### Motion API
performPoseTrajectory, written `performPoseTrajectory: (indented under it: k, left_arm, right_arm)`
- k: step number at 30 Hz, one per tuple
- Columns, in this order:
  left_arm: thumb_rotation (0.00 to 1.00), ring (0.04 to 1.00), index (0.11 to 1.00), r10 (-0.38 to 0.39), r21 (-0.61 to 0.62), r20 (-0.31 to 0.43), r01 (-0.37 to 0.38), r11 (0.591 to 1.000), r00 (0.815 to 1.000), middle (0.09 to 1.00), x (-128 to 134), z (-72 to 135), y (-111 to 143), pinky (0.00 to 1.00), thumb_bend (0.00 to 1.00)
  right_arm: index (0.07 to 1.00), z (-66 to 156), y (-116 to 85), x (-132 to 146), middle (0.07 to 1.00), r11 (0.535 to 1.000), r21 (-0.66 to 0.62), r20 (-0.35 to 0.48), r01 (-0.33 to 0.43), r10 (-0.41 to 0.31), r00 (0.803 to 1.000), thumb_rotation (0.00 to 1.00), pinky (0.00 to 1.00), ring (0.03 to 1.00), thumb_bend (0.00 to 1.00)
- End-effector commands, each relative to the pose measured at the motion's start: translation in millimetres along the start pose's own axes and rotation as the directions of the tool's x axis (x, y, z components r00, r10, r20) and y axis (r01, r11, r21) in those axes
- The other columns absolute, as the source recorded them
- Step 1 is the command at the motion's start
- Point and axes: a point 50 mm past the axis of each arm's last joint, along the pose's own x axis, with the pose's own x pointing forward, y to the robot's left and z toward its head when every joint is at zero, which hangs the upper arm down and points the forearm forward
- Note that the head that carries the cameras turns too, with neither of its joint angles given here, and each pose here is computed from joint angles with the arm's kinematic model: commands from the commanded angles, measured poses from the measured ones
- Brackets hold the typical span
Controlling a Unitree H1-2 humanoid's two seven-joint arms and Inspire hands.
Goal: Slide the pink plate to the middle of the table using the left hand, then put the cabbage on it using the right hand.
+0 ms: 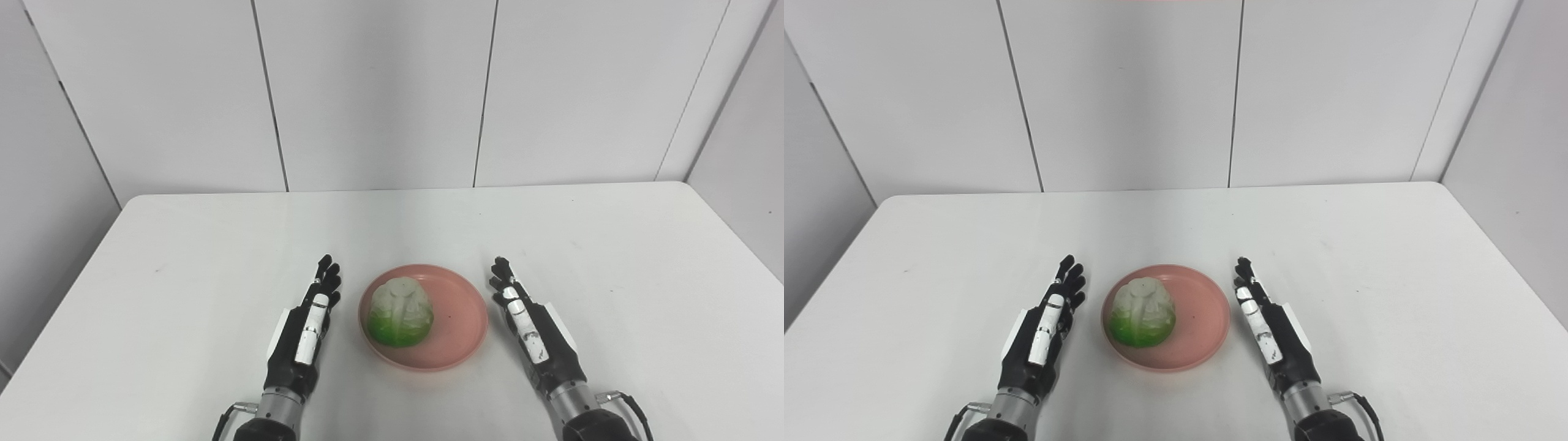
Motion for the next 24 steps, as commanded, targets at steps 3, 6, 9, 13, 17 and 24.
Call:
performPoseTrajectory:
  k: [3,6,9,13,17,24]
  left_arm:
    - [1.00,1.000,1.000,0.038,0.015,-0.111,-0.036,0.999,0.993,1.000,-23.6,-33.0,8.4,1.00,0.36]
    - [1.00,1.000,0.996,0.039,0.017,-0.117,-0.038,0.999,0.992,1.000,-23.5,-33.8,7.9,1.00,0.37]
    - [1.00,1.000,0.995,0.042,0.019,-0.118,-0.040,0.999,0.992,1.000,-23.2,-33.9,7.4,1.00,0.37]
    - [1.00,1.000,1.000,0.037,0.026,-0.120,-0.034,0.999,0.992,1.000,-22.2,-33.7,7.7,1.00,0.36]
    - [1.00,1.000,1.000,0.038,0.021,-0.119,-0.035,0.999,0.992,1.000,-22.1,-33.4,7.4,1.00,0.35]
    - [1.00,1.000,1.000,0.034,0.022,-0.114,-0.032,0.999,0.993,1.000,-21.7,-33.8,8.3,1.00,0.36]
  right_arm:
    - [1.000,-18.5,3.0,-9.5,1.000,1.000,0.018,-0.047,0.025,-0.024,0.999,1.00,1.00,1.000,0.26]
    - [1.000,-18.1,2.8,-9.9,1.000,0.999,0.024,-0.053,0.028,-0.026,0.998,1.00,1.00,1.000,0.27]
    - [1.000,-17.6,3.0,-10.0,1.000,0.999,0.027,-0.052,0.028,-0.027,0.998,1.00,1.00,1.000,0.27]
    - [1.000,-18.5,2.7,-7.9,1.000,0.999,0.030,-0.052,0.028,-0.027,0.998,1.00,1.00,1.000,0.26]
    - [1.000,-17.1,3.7,-7.9,1.000,0.999,0.028,-0.057,0.036,-0.035,0.998,1.00,1.00,1.000,0.25]
    - [1.000,-16.8,4.3,-8.1,1.000,0.999,0.029,-0.053,0.039,-0.037,0.998,1.00,1.00,1.000,0.25]
